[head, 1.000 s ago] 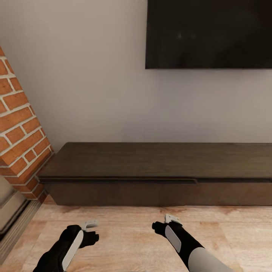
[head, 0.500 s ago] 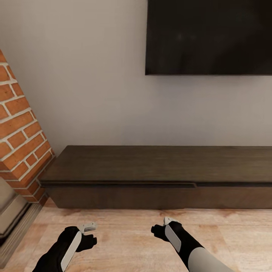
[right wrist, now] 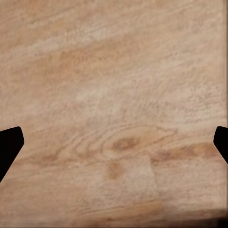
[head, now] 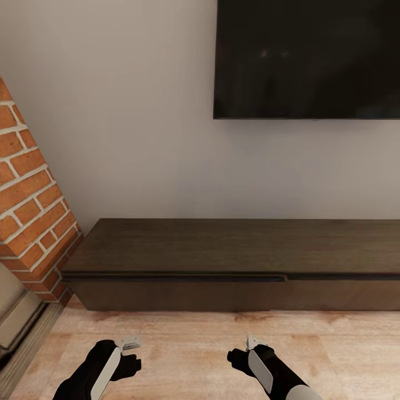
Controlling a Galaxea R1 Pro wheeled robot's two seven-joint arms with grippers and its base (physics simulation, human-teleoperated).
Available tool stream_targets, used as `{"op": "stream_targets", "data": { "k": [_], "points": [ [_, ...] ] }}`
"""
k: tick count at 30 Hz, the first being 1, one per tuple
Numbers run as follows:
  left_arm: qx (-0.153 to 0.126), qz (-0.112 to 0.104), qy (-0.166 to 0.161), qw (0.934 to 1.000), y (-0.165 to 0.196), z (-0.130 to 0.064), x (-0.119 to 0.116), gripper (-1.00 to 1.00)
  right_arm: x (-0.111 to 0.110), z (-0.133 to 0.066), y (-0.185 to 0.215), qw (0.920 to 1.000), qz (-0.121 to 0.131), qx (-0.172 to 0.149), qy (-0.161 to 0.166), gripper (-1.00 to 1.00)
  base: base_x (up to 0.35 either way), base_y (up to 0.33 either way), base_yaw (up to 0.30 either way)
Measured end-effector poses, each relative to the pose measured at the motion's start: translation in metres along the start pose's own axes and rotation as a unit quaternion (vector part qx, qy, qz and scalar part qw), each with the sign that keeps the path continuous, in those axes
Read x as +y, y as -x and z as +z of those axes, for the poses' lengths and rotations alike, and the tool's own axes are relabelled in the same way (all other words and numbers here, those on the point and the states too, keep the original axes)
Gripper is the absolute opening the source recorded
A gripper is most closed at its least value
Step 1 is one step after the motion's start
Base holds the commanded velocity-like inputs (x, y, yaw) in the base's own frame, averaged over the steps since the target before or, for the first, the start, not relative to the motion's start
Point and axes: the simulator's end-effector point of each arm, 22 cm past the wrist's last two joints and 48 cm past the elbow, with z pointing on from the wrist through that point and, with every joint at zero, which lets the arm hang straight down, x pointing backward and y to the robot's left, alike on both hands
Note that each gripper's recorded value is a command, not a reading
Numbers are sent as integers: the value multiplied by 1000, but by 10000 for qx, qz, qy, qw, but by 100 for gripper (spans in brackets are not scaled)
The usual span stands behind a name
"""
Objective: Place each of the two pumpkins and all three candles from the living room inside a cabinet in the living room (use any cabinet), then make sure every cabinet is closed, and position the cauldron so it is next to a table in the living room.
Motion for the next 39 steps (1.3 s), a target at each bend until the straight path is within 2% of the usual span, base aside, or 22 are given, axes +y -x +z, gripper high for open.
{"op": "stream_targets", "data": {
  "k": [10,28,33,39],
  "points": [
    [222,7,75,9997,-11,-11,5,100,-2,-16,7,9999,53,-110,-62,100,0,0,-48],
    [200,-25,72,9998,1,-47,4,100,4,-50,21,9999,36,-119,-103,100,0,0,-1],
    [67,-104,109,9999,3,-50,7,100,6,-60,25,9998,-26,-124,-123,100,0,0,0],
    [164,-157,240,9995,-16,-46,17,100,5,-70,23,9999,-22,-46,-162,100,0,0,0]
  ]
}}
